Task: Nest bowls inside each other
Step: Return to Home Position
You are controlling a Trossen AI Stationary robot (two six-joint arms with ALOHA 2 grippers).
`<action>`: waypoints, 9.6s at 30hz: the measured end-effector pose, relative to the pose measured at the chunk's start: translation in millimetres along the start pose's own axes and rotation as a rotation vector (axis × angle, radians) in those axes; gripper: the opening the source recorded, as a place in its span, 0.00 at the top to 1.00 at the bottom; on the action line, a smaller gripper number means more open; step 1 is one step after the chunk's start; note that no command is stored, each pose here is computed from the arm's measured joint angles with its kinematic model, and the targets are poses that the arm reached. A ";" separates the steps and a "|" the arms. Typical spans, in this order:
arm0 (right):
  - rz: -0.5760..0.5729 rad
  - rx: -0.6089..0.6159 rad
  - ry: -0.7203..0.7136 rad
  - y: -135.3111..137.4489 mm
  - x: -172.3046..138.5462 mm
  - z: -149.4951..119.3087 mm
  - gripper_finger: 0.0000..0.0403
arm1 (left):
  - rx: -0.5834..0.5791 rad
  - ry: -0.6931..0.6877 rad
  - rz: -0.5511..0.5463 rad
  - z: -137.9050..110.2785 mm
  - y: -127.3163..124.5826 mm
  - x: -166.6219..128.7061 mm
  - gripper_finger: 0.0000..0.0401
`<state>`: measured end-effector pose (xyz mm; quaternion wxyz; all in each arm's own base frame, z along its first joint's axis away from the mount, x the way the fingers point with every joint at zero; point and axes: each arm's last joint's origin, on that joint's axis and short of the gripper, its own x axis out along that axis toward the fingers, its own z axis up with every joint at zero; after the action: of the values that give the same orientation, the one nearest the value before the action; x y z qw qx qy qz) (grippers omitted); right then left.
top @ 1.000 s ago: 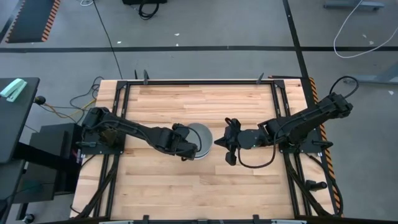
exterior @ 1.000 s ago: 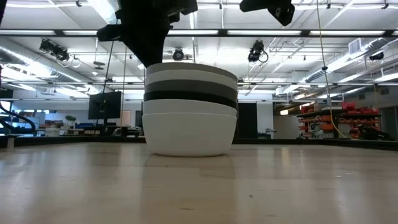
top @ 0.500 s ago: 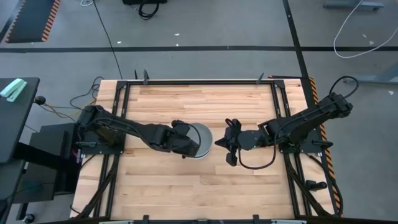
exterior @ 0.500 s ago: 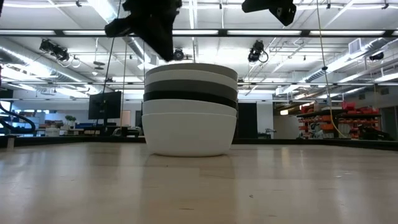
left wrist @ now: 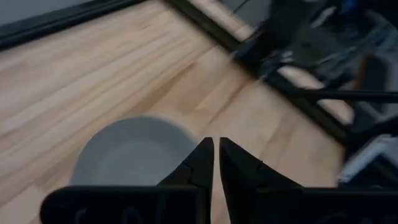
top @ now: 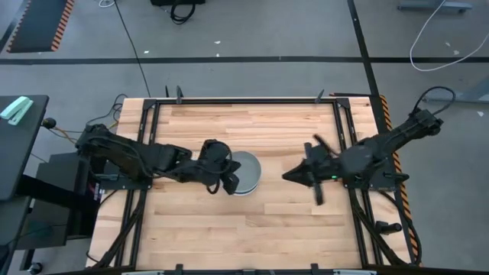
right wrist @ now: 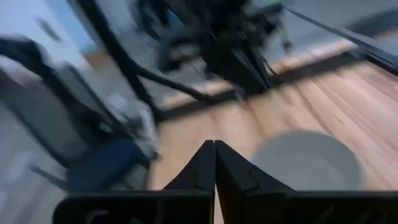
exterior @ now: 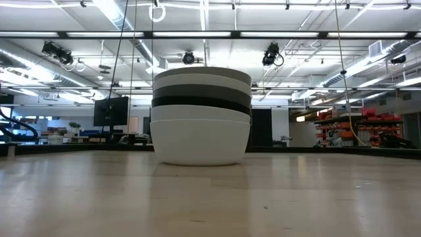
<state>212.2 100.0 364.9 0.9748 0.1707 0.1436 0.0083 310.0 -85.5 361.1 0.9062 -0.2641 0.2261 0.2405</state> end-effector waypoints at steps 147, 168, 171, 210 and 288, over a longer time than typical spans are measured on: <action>1.503 0.010 -0.690 -15.9 -171.6 -72.2 0.97 | 0.236 -0.795 -1.374 -19.3 153.1 -138.8 0.90; 1.490 0.023 -0.675 -5.5 -163.1 -84.1 0.97 | 0.248 -0.943 -1.523 -59.7 200.6 -152.1 0.90; 1.486 0.019 -0.689 -13.4 -162.1 -92.0 0.97 | 0.248 -0.947 -1.510 -61.6 204.6 -155.9 0.91; 1.487 0.143 -0.890 -63.9 -178.0 -88.1 0.97 | 0.363 -1.130 -1.602 -78.9 234.5 -189.2 0.90; 0.908 -0.298 -0.441 -87.9 -103.6 -184.3 0.97 | 0.420 -0.426 -1.539 -145.0 230.3 -85.7 0.92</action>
<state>57.9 71.3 198.3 0.8938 0.0732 -0.1560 0.4142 74.1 -26.3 212.0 0.8716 -0.1189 -0.1544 -0.4499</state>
